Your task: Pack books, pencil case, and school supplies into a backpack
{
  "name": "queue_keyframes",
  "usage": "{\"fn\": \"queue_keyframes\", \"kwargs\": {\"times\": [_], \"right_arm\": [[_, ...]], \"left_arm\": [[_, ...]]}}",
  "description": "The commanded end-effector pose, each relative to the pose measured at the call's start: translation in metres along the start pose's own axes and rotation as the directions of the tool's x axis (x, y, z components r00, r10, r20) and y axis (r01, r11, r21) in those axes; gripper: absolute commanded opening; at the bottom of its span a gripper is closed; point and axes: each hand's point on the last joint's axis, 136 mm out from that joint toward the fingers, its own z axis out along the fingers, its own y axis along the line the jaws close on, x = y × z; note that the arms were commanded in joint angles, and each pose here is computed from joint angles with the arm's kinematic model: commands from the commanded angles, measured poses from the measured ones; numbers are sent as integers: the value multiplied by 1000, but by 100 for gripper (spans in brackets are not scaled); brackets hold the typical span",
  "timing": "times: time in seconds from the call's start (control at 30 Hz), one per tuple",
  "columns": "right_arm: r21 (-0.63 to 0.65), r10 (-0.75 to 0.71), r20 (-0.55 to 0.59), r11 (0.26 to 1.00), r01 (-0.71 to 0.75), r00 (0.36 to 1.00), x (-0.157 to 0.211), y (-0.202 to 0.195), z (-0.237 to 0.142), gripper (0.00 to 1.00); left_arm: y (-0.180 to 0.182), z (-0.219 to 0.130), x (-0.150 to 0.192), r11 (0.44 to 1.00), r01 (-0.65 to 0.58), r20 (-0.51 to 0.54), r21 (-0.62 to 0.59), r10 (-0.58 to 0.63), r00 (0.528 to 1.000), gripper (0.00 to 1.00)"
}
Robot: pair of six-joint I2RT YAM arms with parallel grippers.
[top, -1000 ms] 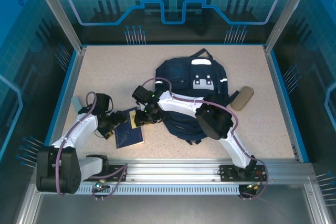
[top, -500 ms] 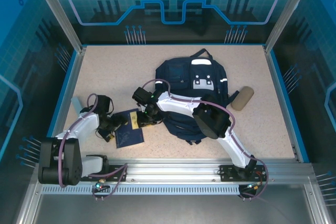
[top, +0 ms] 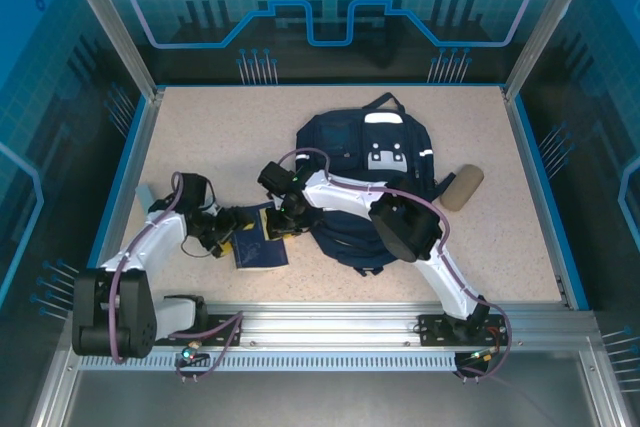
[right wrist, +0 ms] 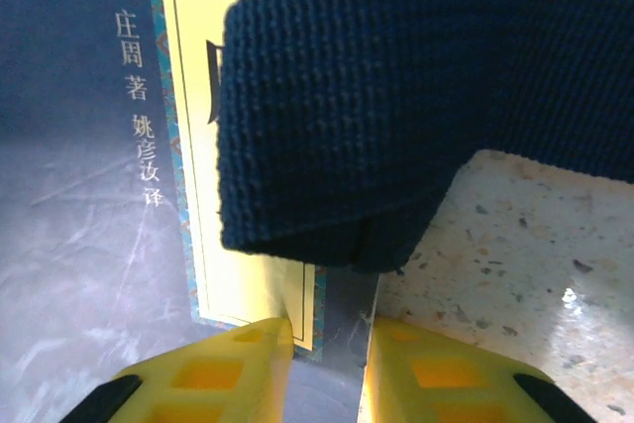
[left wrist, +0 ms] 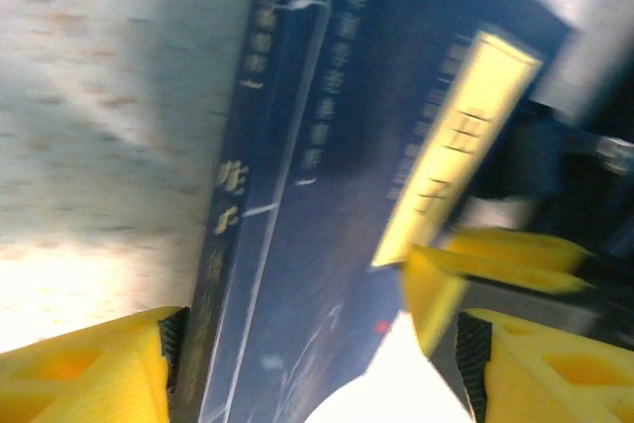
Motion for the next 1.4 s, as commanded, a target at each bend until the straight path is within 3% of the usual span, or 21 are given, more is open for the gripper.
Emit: {"fn": "queue_keyframes", "kwargs": {"times": [0.0,0.1,0.3,0.5,0.57,0.63,0.77,0.93,1.07,1.23,1.37], "right_arm": [[38,35,-79,999,-32,996,20,-19,31,28],[39,41,-71,998,-39,997,20,-22,28,28],[31,52,-55,998,-50,997,17,-25,21,29],[-12,47,-5,999,-47,999,11,-18,2,31],[-52,35,53,998,-32,998,7,-9,-17,33],[-93,22,107,996,-12,994,1,1,-40,35],[-190,22,220,982,20,975,-7,15,-93,43],[-312,37,373,946,88,927,-12,19,-167,63],[-418,122,419,906,72,900,-15,8,-206,77],[-606,289,400,796,14,869,-19,2,-238,88],[-729,425,365,684,-30,828,-23,-3,-255,97]], "left_arm": [[-66,-23,9,953,-107,-41,283,123,991,71],[-68,-23,9,950,-107,-47,294,127,991,69],[-45,-10,6,981,-76,-67,179,89,994,59],[-31,-9,-2,994,-66,-30,88,69,997,31],[-32,-14,-5,994,-80,-2,69,80,997,20],[-34,-22,-10,994,-97,39,54,95,995,15],[-49,-46,-19,989,-131,127,62,122,984,11],[-68,-87,-28,988,-137,269,75,112,957,9],[-105,-117,-34,961,-171,359,217,84,930,9],[-166,-148,-40,852,-195,392,485,-13,920,8],[-201,-163,-43,771,-201,400,604,-74,913,8]]}}
